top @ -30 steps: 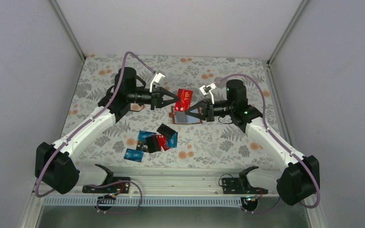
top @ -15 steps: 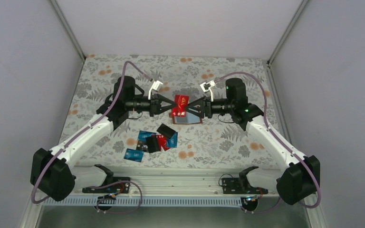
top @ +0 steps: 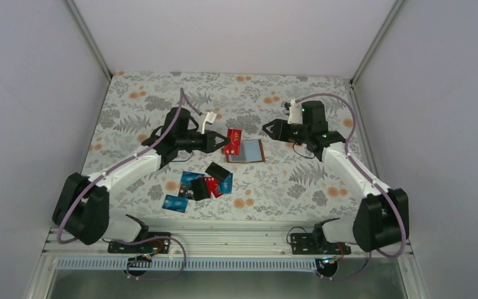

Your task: Put the credit cards into the card holder

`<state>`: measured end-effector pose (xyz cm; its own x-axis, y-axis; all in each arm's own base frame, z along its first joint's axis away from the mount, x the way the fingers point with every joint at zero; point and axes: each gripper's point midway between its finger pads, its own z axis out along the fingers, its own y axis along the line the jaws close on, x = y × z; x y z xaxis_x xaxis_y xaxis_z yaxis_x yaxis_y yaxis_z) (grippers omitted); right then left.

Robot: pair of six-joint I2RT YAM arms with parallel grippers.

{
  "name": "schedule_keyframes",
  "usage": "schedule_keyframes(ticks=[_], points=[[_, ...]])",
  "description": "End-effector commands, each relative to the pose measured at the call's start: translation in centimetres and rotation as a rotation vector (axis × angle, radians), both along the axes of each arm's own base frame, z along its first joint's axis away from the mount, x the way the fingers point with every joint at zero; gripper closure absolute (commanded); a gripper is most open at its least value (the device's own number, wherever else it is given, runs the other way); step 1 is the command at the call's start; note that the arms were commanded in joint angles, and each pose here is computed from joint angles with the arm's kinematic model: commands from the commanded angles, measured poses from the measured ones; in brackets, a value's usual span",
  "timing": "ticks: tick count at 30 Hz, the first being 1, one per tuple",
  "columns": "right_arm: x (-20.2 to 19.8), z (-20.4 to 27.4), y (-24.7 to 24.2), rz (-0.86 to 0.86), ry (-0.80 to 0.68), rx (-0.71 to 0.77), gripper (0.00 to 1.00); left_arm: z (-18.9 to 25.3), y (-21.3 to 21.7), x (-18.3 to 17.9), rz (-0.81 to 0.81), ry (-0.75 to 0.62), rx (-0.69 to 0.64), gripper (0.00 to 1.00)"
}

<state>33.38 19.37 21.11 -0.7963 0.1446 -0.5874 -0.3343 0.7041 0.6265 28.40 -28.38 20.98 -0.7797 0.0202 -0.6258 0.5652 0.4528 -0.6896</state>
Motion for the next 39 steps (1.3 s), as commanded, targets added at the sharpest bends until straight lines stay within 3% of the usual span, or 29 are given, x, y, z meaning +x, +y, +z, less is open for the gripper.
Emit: schedule_keyframes(ticks=[1, 13, 27, 39], points=[[1.6, -5.2, -2.8, -0.146, 0.153, -0.068, 0.57, -0.4, -1.5, 2.3, 0.063, 0.026, 0.025, 0.98], [2.5, -11.2, -1.6, -0.091, 0.31, -0.063, 0.6, -8.9, -4.4, 5.5, 0.197, 0.343, 0.179, 0.98], [2.6, -15.3, -0.5, -0.03, 0.4, -0.052, 0.63, -14.0, -2.8, 6.2, 0.288, 0.465, 0.323, 0.98], [2.8, -16.7, -0.3, -0.016, 0.426, -0.05, 0.63, -15.3, -4.0, 6.0, 0.231, 0.533, 0.273, 0.98]])
